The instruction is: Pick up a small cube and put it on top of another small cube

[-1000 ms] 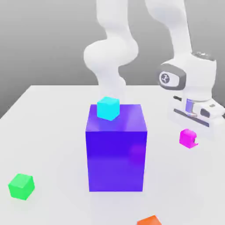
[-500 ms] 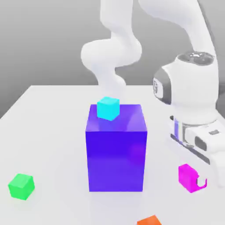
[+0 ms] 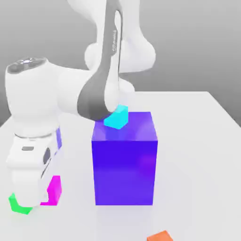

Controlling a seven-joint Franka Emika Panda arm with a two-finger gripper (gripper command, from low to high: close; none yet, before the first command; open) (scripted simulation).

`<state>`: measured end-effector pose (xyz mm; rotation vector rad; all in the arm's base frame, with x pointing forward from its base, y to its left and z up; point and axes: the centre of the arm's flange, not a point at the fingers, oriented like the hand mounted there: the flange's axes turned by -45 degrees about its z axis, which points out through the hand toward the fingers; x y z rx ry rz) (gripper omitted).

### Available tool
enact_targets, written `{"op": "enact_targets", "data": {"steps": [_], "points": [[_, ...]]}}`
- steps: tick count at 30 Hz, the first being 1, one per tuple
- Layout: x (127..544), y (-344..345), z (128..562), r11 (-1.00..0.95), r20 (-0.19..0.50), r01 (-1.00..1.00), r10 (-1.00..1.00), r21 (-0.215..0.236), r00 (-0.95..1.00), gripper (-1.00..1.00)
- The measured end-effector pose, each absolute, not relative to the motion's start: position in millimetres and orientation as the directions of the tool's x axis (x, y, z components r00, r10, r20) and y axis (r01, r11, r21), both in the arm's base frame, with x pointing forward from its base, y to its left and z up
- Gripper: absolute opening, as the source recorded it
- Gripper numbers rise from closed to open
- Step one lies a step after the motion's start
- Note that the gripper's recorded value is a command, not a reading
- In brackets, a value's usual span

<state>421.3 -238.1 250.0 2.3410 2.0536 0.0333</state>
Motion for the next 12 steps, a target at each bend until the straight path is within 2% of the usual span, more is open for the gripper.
{"op": "enact_targets", "data": {"steps": [2,8,9,12], "points": [[392,-265,241,-0.183,-0.002,0.983,0.983,0.008,0.183,-1.0],[383,-273,192,-0.2,-0.002,0.98,0.98,0.002,0.2,-1.0],[383,-273,183,-0.202,-0.001,0.979,0.979,0.0,0.202,1.0],[382,-273,183,-0.202,-0.001,0.979,0.979,0.0,0.202,1.0]]}}
